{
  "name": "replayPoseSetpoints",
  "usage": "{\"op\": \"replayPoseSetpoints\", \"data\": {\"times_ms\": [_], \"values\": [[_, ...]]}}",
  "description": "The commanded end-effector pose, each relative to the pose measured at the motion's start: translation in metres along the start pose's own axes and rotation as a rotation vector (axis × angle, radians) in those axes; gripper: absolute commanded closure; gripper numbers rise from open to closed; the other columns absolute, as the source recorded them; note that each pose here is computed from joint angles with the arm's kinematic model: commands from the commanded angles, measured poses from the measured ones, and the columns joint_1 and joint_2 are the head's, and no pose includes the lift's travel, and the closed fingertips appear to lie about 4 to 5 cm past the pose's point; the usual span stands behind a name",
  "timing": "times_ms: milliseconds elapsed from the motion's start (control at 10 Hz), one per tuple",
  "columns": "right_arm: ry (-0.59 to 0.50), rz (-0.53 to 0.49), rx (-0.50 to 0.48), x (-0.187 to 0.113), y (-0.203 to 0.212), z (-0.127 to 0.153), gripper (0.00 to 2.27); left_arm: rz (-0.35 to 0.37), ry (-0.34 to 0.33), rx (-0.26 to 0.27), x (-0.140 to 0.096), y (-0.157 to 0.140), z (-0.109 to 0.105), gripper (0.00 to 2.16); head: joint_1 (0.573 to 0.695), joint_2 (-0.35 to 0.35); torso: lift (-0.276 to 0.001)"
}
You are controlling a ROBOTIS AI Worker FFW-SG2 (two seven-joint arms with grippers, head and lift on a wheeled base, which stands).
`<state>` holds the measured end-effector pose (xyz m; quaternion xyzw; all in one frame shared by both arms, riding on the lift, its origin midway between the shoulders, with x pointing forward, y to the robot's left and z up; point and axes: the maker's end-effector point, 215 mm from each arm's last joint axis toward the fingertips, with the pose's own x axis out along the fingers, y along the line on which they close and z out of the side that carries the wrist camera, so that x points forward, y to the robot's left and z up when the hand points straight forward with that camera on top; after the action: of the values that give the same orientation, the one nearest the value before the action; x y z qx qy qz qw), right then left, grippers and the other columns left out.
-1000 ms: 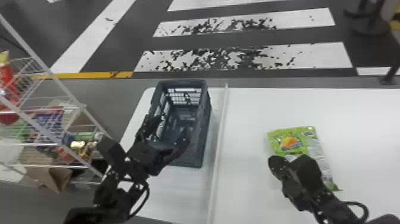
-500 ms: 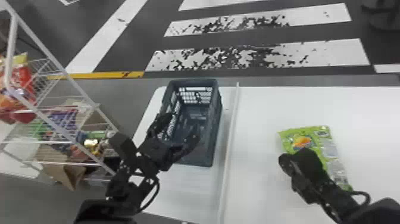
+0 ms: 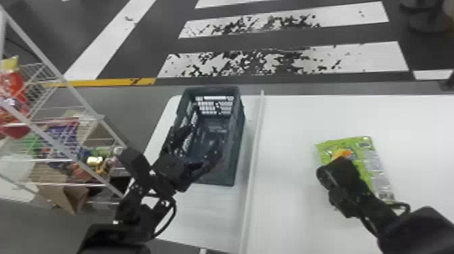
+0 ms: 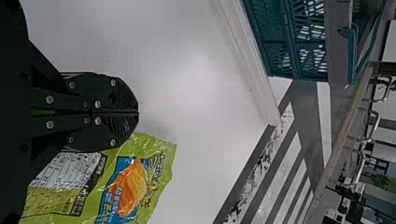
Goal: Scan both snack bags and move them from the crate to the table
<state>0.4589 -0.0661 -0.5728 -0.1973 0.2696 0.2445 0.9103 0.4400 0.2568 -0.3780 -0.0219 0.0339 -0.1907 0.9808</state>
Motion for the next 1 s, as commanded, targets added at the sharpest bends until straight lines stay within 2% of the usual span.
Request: {"op": "replayPoseSetpoints", "data": {"times_ms": [0,900], "values": [[0.009,-0.022,0.007,0.001,-0.015,-0.004,2.25,-0.002,-0.002,-0.001,0.001,-0.001,0.001,0.14,0.695,0.235,-0.037],[0.069,-0.118,0.029,-0.005,-0.083,-0.043,2.25,-0.012,0.005,-0.005,0.003,-0.005,-0.002,0.14,0.695,0.130,-0.037]]}}
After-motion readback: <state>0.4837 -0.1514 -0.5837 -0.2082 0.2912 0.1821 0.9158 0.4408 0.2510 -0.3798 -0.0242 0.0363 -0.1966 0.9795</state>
